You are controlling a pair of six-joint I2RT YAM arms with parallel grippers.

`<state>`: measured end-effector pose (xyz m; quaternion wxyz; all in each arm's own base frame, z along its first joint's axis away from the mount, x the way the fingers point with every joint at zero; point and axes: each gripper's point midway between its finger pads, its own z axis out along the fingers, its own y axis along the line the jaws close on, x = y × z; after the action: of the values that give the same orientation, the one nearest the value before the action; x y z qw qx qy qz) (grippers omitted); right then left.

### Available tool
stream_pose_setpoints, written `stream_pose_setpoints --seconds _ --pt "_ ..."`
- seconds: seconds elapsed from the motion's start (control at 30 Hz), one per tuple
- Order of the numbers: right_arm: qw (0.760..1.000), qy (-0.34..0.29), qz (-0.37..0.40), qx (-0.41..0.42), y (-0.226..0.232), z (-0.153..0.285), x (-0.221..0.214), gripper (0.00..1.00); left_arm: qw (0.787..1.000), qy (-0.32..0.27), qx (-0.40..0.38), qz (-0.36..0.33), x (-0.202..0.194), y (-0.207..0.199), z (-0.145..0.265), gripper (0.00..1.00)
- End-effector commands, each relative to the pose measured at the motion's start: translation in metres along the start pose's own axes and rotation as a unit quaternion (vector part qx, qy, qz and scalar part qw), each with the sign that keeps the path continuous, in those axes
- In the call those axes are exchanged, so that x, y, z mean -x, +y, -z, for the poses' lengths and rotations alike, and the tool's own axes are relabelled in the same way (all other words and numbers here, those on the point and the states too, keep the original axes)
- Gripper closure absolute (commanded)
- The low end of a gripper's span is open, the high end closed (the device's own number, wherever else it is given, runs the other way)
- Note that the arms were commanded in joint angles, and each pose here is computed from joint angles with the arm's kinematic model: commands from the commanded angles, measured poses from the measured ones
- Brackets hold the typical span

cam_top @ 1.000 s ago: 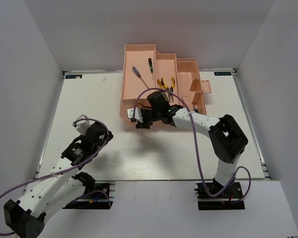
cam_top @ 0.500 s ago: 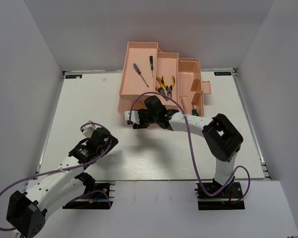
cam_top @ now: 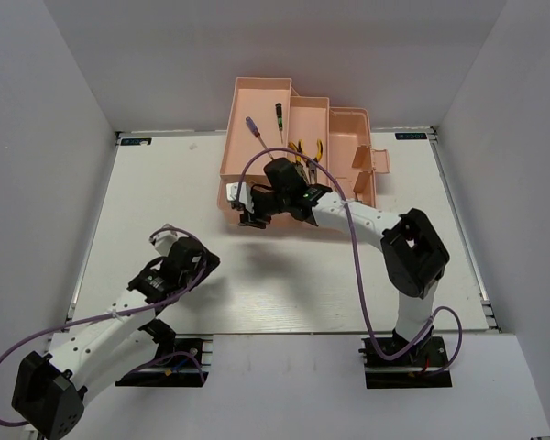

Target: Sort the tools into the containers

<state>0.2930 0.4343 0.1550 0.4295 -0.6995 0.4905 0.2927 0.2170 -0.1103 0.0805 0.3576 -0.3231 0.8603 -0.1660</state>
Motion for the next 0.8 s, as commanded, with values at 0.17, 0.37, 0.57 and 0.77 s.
stream_pose_setpoints --seconds 0.17,0.37,0.57,0.77 --pt "0.989 0.077 0.048 -0.121 -0.049 -0.003 -0.038 0.46 1.0 0.007 -0.006 0.001 -0.005 -0.002 -0.004 0.27" --pt "0.991 0.098 0.031 -0.083 -0.041 -0.013 -0.053 0.48 1.0 0.013 -0.015 0.003 -0.007 -0.006 -0.004 0.27" --pt "0.993 0.096 0.028 -0.067 -0.035 -0.015 -0.053 0.98 0.999 0.02 -0.046 0.012 -0.015 -0.014 -0.012 0.45" --pt "0.995 0.061 -0.003 -0.074 -0.049 -0.003 -0.01 1.0 0.993 0.042 -0.11 0.01 -0.03 -0.036 -0.03 0.85"
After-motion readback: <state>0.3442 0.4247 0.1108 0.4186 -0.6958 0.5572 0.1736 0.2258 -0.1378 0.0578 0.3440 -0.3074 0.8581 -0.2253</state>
